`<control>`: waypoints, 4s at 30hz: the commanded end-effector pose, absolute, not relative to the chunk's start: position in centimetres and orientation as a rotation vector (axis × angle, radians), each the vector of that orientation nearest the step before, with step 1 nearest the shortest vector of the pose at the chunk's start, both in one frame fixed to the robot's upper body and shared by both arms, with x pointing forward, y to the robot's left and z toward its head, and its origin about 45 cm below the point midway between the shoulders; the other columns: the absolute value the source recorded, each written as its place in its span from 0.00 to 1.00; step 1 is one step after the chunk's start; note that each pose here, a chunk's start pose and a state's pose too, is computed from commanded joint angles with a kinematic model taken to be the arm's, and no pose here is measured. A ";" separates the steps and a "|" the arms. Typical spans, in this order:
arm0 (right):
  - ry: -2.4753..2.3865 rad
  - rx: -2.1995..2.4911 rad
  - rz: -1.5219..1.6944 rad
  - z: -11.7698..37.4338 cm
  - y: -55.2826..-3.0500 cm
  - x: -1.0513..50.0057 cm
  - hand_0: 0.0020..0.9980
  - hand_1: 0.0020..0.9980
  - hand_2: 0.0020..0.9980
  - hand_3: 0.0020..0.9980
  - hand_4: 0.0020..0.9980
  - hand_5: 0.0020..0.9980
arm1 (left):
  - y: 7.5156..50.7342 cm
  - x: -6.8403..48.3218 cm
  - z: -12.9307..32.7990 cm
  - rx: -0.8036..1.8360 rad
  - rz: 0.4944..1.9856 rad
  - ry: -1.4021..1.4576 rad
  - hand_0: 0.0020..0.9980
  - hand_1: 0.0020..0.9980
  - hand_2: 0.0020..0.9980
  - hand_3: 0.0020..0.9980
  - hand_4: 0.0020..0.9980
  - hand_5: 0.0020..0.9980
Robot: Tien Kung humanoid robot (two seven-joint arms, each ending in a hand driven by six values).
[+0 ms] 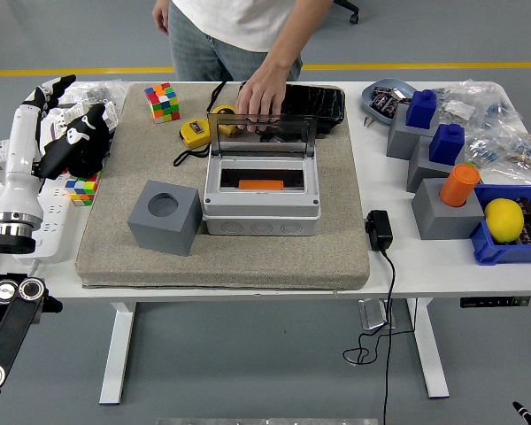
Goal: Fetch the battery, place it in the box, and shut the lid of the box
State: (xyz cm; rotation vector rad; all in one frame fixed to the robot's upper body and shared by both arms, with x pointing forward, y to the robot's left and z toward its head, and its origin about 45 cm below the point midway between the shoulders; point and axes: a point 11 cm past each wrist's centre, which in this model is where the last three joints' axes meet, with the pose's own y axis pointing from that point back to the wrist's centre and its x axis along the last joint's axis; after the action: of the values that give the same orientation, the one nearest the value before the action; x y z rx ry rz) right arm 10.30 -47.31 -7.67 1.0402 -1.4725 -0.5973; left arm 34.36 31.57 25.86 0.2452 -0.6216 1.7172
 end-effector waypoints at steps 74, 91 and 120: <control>-1.472 1.030 -0.567 -7.0 -48.5 11.0 0.84 0.81 0.79 0.81 1.00 1.00 | 15.6 38.2 19.8 0.824 0.685 -1.186 1.00 1.00 0.97 0.80 1.00 1.00; -1.478 1.034 -0.578 -7.2 -48.0 11.0 0.84 0.81 0.79 0.81 1.00 1.00 | 14.0 33.2 28.6 0.265 0.963 -0.849 0.99 0.92 0.85 0.77 1.00 1.00; -1.479 1.034 -0.598 -7.6 -47.4 10.5 0.84 0.81 0.79 0.81 1.00 1.00 | 39.4 33.9 28.4 0.009 1.852 -0.345 1.00 1.00 1.00 0.99 1.00 0.88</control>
State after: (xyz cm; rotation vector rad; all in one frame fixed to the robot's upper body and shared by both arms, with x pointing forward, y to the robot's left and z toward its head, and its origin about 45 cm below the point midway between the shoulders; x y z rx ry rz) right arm 10.49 -47.41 -7.63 1.0340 -1.4790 -0.5980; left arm 33.93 39.45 28.35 0.0087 -0.3454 1.8517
